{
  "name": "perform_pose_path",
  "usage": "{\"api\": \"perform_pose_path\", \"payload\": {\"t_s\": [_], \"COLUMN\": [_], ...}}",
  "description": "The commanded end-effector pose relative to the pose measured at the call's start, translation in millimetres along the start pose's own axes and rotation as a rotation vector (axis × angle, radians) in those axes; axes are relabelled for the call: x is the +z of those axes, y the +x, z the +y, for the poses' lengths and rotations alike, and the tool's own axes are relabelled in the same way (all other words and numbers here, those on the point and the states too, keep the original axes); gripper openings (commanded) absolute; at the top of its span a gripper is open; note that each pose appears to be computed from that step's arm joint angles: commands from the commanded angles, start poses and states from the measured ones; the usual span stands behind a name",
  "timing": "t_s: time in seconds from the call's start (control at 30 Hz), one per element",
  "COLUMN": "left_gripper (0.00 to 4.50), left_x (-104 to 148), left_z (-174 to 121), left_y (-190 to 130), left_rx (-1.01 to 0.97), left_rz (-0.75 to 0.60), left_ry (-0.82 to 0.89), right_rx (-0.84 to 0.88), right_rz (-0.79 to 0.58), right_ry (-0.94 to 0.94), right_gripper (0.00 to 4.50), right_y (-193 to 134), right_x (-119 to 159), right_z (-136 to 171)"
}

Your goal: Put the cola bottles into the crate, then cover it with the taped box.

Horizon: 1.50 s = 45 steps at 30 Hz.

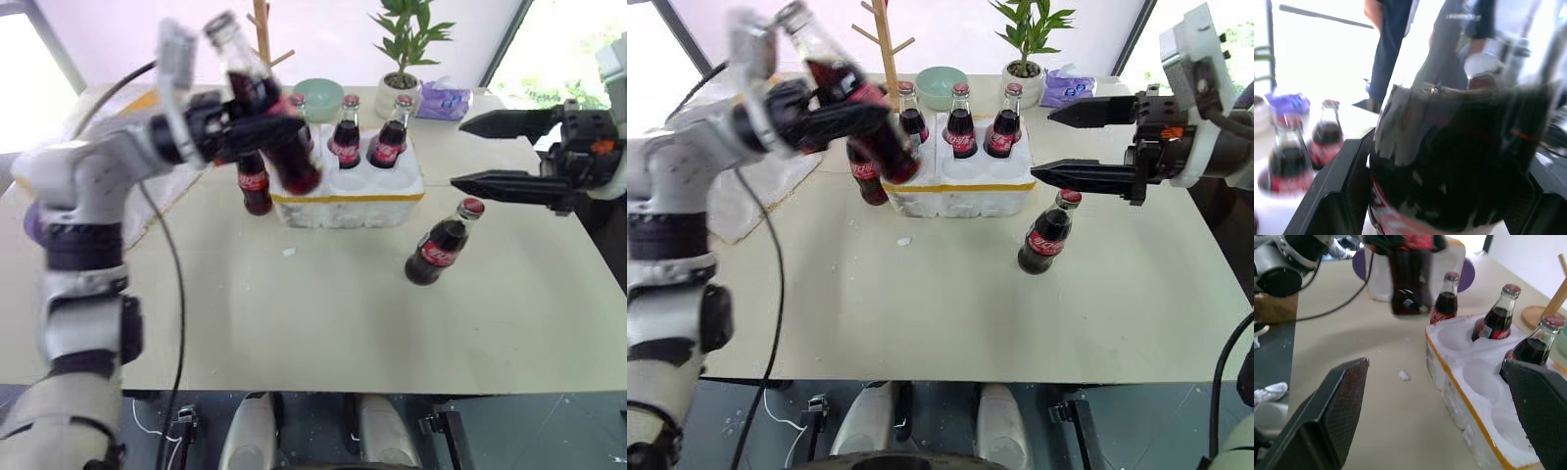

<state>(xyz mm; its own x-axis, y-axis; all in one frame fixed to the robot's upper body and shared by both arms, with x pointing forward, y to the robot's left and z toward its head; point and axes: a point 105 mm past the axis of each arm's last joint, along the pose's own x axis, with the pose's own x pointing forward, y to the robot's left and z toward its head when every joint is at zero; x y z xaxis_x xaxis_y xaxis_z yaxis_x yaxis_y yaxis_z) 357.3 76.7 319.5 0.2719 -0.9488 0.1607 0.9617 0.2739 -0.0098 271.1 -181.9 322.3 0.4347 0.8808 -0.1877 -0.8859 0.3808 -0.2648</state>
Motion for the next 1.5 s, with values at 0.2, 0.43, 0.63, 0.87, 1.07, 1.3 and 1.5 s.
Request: {"api": "perform_pose_path", "payload": {"t_s": [0.2,0.43,0.63,0.87,1.07,1.3,1.5], "left_gripper": [3.18,3.18,3.48,4.45,4.45,4.45,4.45], "left_x": [-12.2,-69.6,-100.7,-85.5,-38.9,-48.2,-76.0], "left_z": [30.6,39.0,51.1,39.2,0.7,18.9,57.6], "left_y": [55.3,79.6,83.2,68.7,-2.8,-91.0,-127.6], "left_rx": [0.151,0.181,0.264,0.169,0.045,0.378,0.678], "left_rz": [0.027,0.159,0.257,0.179,0.040,0.182,0.270], "left_ry": [0.145,0.179,0.175,0.181,0.126,0.164,0.207], "right_rx": [-0.111,-0.175,-0.194,-0.196,-0.200,-0.203,-0.188], "right_rz": [-0.046,-0.028,-0.003,-0.002,-0.005,-0.005,-0.012], "right_ry": [-0.061,-0.035,-0.030,-0.035,-0.025,-0.021,-0.025], "right_gripper": [4.50,4.50,4.50,4.50,4.50,4.50,4.50], "right_y": [-9.2,-14.2,-11.9,-9.6,-11.8,-10.8,-6.3], "right_x": [10.6,-3.2,-13.4,-15.1,-16.9,-20.7,-20.1], "right_z": [-6.9,-12.2,-14.6,-17.2,-16.8,-17.7,-17.6]}}
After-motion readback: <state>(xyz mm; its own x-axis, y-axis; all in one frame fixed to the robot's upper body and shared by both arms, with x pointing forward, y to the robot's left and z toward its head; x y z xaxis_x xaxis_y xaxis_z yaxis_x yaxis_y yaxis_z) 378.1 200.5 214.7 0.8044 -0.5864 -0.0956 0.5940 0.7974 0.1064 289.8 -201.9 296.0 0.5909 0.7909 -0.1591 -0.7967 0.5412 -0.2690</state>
